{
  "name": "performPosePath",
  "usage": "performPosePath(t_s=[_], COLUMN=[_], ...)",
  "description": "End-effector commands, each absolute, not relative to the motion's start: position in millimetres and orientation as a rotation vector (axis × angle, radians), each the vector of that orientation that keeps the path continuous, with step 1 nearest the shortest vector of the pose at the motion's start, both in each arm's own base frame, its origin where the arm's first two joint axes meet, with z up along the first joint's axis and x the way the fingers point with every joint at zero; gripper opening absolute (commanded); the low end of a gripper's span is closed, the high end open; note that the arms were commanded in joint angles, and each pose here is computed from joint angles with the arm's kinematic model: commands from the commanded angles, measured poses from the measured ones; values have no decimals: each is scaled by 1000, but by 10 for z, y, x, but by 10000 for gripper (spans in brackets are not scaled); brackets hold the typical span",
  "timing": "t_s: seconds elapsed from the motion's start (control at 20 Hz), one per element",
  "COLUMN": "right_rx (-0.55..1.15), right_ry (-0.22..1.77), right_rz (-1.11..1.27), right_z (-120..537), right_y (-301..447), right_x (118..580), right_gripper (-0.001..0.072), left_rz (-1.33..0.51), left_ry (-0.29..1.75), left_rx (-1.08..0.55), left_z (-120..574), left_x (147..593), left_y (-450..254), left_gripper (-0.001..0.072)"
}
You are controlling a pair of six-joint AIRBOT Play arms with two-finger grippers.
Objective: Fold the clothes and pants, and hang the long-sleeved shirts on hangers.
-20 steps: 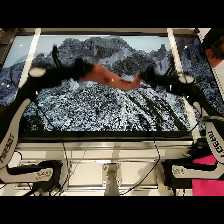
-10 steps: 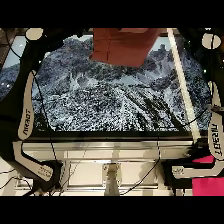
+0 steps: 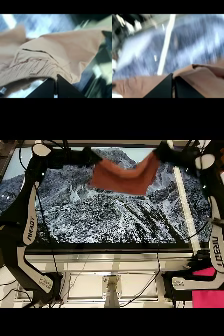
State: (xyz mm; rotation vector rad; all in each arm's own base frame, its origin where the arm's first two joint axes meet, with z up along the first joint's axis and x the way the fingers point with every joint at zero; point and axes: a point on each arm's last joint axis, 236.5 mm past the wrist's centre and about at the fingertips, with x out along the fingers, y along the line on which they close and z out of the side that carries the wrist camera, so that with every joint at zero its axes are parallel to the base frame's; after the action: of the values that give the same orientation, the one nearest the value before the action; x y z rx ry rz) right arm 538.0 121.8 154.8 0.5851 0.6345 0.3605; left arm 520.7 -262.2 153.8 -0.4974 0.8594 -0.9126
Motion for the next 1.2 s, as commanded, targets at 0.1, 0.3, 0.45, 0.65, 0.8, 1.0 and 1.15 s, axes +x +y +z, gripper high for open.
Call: performPosePath(t_s=[0.1,0.3,0.45,0.65,0.8,1.0,1.15], right_rx=[640,713,773,836,816,737,720], right_ry=[931,985,1033,1126,1189,1207,1072], right_rz=[300,258,227,188,119,129,172], right_z=[469,260,166,-36,-153,-39,256], right_y=[1423,1422,1411,1422,1308,1244,1255], right_x=[4218,3538,3171,2759,2468,2317,2757], right_gripper=[7,8,8,8,8,8,7], left_rz=[-865,-813,-749,-751,-740,-723,-721], left_ry=[1149,1287,1345,1447,1477,1457,1377], left_rx=[-303,-302,-335,-328,-323,-359,-492], left_z=[830,316,-41,-346,-479,-452,-275], left_x=[4522,3871,3331,2559,2189,2092,2286], left_y=[-2315,-2195,-2135,-2157,-2148,-2141,-2315], left_gripper=[11,11,11,11,11,12,12])
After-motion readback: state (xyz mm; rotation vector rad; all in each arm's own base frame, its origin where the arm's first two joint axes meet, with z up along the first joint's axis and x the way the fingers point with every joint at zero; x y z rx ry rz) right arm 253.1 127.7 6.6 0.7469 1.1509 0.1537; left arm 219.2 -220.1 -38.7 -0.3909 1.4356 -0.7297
